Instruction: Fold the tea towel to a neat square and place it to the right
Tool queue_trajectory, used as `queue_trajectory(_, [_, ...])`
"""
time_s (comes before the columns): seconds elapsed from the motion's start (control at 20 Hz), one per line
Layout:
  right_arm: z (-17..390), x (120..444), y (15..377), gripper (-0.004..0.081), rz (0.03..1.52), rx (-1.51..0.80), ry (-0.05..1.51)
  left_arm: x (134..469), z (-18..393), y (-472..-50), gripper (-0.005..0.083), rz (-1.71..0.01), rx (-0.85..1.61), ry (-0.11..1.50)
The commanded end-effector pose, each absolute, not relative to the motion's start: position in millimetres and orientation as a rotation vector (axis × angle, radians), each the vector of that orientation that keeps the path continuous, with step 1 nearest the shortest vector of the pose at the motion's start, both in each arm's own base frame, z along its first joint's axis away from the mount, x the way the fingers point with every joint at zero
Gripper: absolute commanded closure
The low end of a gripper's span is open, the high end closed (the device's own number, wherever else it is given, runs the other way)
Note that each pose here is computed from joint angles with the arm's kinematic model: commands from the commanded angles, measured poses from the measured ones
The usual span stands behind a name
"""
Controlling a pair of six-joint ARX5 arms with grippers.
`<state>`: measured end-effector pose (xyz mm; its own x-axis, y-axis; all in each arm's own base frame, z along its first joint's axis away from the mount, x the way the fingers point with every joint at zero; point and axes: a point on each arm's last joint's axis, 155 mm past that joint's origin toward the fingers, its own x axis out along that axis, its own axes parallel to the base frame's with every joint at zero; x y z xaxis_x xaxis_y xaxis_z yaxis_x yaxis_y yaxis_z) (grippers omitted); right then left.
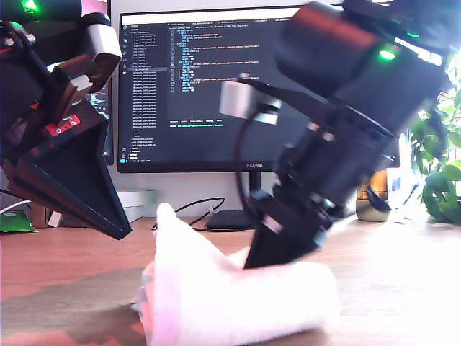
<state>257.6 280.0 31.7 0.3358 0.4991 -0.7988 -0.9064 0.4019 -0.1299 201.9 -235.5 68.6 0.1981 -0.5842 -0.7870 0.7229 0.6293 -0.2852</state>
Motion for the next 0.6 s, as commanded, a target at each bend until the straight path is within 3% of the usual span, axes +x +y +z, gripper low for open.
queue_trajectory(0.0, [39.2,264.8,283.7,0.0529,0.985,-0.633,0.757,199.1,66.3,-233.8,0.0793,-0.917,0.151,1.025])
queue_trajectory(0.55, [92.7,291.0,295.8,0.0494,0.945,-0.621,0.743,208.0,90.1,-229.5,0.0793,-0.896,0.135,0.935])
